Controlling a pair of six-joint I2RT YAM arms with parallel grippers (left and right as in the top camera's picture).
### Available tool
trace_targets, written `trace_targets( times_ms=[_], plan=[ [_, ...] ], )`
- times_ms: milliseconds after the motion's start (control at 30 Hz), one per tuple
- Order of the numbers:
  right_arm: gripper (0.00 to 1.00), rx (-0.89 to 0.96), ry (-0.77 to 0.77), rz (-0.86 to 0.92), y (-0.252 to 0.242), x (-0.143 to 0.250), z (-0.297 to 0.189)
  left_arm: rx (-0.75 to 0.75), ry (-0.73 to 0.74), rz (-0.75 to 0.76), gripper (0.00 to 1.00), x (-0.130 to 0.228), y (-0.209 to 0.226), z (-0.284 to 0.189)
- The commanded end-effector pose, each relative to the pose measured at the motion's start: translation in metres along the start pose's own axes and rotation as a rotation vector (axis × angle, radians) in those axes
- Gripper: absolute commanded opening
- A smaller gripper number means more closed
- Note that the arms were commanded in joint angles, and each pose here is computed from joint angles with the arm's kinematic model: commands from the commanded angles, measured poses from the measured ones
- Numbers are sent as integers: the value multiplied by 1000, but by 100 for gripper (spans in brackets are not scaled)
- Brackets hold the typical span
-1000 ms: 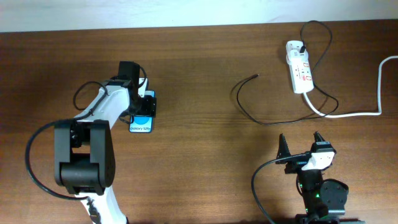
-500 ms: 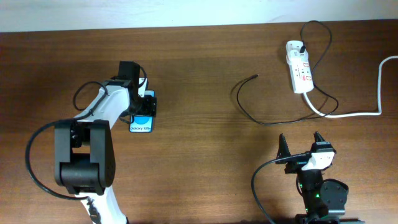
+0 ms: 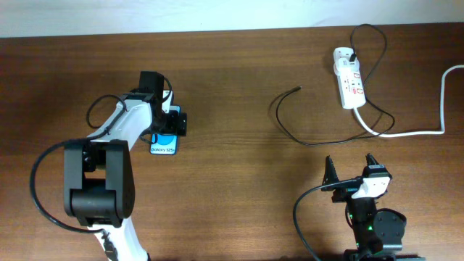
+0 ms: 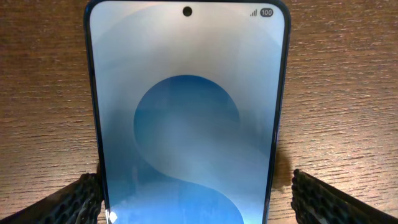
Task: Plug charger to phone and switch on socket
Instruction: 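Close the left gripper on the phone's top edge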
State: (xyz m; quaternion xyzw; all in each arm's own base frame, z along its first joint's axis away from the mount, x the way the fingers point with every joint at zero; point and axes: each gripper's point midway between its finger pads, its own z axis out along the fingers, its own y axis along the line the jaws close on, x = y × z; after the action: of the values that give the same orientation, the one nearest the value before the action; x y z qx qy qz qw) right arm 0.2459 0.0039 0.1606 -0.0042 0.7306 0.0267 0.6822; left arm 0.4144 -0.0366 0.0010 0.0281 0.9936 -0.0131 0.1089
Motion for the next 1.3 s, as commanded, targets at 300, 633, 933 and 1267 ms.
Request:
trace_targets(
  times_ms=[300,633,933,1267],
  plan=[
    [98,-1,3,8,0,3,0,21,56,-19,73,17,-2,15],
    [98,-1,3,8,0,3,0,30,63,-19,64,19,-3,14],
    [98,-1,3,8,0,3,0,98,98,-24,52,10,-16,-9],
    [98,-1,3,8,0,3,0,107,123,-27,43,-8,-19,-53]
  ],
)
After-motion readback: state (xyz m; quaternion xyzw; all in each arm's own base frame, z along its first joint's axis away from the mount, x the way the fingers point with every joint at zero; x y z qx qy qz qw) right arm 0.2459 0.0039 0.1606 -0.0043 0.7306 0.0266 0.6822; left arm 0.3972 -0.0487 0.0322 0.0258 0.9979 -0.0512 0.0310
